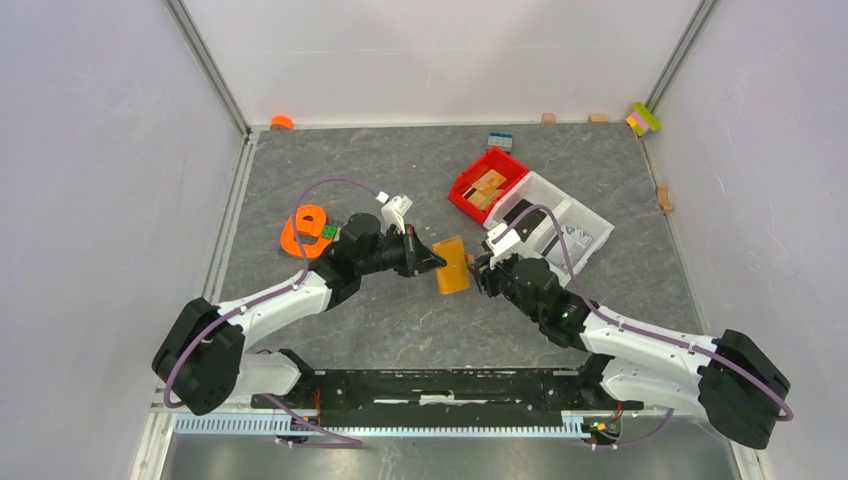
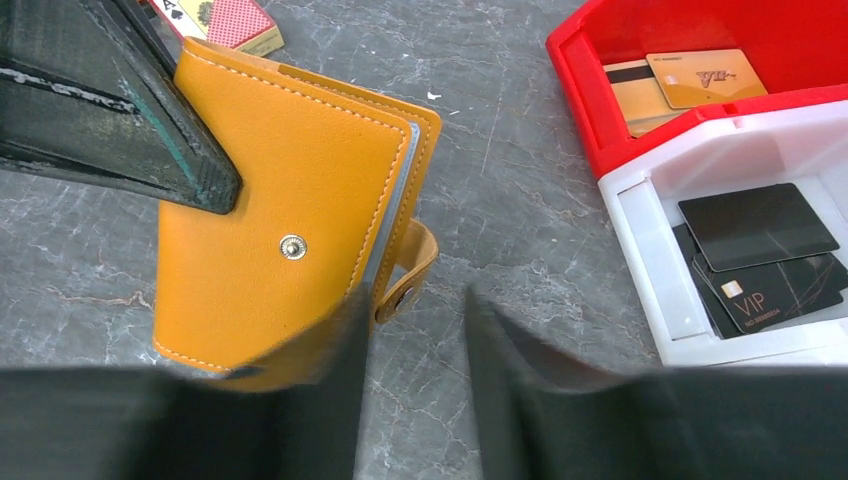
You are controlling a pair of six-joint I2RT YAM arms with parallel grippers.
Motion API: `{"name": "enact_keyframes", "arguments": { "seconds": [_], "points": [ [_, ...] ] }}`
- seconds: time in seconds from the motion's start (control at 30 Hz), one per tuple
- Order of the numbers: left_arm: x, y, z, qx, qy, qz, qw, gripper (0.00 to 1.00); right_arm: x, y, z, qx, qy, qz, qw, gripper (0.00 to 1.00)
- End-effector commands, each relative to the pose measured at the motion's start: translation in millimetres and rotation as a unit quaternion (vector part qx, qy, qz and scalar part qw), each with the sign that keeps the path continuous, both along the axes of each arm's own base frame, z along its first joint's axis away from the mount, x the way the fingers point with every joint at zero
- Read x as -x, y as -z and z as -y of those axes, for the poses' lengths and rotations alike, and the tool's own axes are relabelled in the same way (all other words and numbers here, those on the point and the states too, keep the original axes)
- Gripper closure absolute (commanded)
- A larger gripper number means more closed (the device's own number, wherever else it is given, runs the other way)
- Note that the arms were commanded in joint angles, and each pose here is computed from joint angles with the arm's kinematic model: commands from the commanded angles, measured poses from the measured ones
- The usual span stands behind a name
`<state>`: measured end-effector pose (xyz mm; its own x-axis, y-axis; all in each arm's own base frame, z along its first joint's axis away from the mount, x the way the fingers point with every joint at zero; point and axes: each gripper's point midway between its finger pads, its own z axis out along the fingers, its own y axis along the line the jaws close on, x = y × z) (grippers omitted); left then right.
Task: Take the credit cards out of the card holder
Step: Open the card holder.
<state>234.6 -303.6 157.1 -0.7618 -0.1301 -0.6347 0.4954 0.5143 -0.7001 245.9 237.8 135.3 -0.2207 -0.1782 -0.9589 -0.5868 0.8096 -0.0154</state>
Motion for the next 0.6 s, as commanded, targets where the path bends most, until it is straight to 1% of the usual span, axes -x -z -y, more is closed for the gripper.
{"name": "enact_keyframes", "arguments": {
  "seconds": [0.0, 0.1, 0.13, 0.17, 0.23, 0.27, 0.4, 0.47, 0.53, 0.57],
  "points": [
    [-4, -29, 9, 0.022, 0.019, 0.045, 0.999, 0.98, -8, -24, -2, -0.028, 0.020, 0.019, 0.999, 0.67],
    [-4, -28, 8, 0.022, 0.018, 0.044, 0.999, 0.98, -8, -28, 2, -0.039, 0.027, 0.027, 0.999, 0.93],
    [-4, -28, 9, 0.022, 0.018, 0.044, 0.999, 0.97, -7, -28, 4, -0.042, 0.029, 0.027, 0.998, 0.98],
    [-5, -27, 8, 0.020, 0.016, 0.044, 0.999, 0.93, -6, -30, 4, -0.047, 0.029, 0.029, 0.998, 1.00],
    [-10, -21, 5, 0.003, 0.000, 0.037, 0.999, 0.82, -4, -32, 4, -0.054, 0.024, 0.031, 0.998, 1.00],
    [-15, -12, 0, -0.017, -0.017, 0.028, 0.999, 0.75, -3, -33, 2, -0.058, 0.019, 0.033, 0.998, 1.00],
    [-33, 24, -16, -0.111, -0.076, -0.018, 0.991, 0.56, 0, -28, -7, -0.058, -0.004, 0.021, 0.998, 1.00],
    [-35, 38, -21, -0.147, -0.079, -0.041, 0.985, 0.41, 2, -22, -17, -0.053, -0.021, 0.003, 0.998, 1.00],
    [-36, 44, -22, -0.160, -0.081, -0.050, 0.982, 0.40, 5, -16, -27, -0.055, -0.042, -0.015, 0.998, 1.00],
    [-36, 45, -23, -0.163, -0.082, -0.049, 0.982, 0.34, 8, -13, -32, -0.057, -0.054, -0.024, 0.997, 1.00]
  ]
}}
